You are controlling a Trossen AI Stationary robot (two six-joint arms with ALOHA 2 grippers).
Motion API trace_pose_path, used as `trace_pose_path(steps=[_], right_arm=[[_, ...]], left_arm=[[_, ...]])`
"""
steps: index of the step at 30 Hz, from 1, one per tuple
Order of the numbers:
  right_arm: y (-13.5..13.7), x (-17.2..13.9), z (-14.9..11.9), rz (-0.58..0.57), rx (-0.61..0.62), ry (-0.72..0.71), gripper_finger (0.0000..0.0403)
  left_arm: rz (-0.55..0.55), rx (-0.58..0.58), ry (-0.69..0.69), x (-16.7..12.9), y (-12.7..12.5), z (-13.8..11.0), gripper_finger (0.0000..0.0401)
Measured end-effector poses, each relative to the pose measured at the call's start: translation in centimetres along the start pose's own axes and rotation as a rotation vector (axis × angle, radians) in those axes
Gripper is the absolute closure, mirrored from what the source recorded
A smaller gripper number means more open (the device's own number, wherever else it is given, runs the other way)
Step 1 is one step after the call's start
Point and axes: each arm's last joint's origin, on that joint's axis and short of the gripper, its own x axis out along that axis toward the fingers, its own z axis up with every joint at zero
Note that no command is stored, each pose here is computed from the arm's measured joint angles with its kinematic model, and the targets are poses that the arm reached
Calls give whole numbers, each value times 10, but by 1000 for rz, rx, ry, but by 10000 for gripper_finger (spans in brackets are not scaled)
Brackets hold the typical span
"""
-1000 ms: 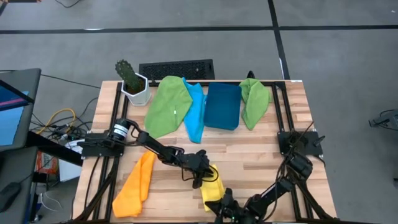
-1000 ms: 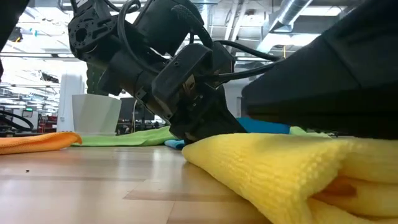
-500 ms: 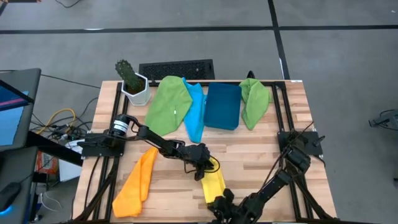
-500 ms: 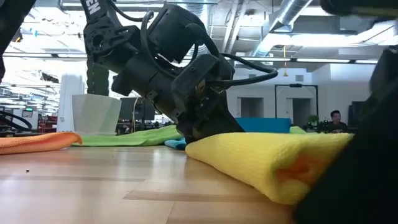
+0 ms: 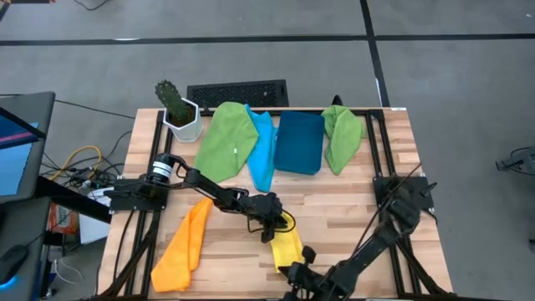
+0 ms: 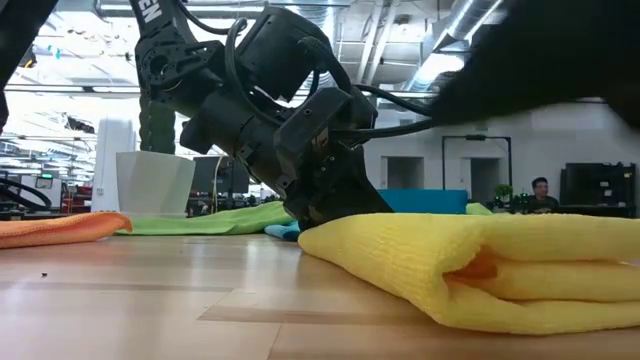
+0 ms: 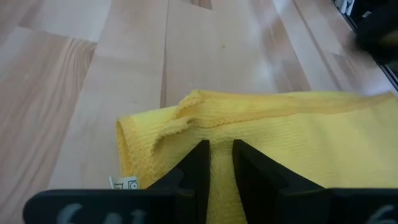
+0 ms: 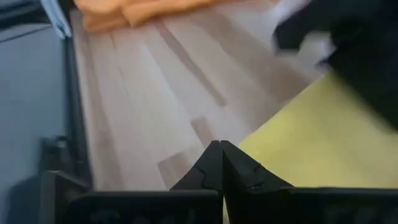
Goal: Fold microfiber towels
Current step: Fold the yellow towel
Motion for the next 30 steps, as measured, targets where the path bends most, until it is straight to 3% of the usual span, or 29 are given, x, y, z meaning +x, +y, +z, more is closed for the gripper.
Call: trace_pose_path(steps=[2,7,11,16,19,23,30], right_arm=[[-3,15,-23,-23,43,37,384],[-2,21,-44,-40,209,33,390],[-1,15,-48,-30,214,44,381],[0,14,-49,-26,219,55,387],[-1,15,-48,-27,222,55,390],[0,13,-42,-17,234,65,381],[0,12,-40,-13,239,72,385]], left_arm=[[9,3,-2,0,0,0,335],[6,-8,-2,0,1,0,335],[-7,-17,-20,-11,3,14,335],[1,5,-132,-40,7,53,335],[26,44,-107,-53,9,61,335],[43,94,-85,-58,8,55,335],[11,120,-93,-22,6,19,335]])
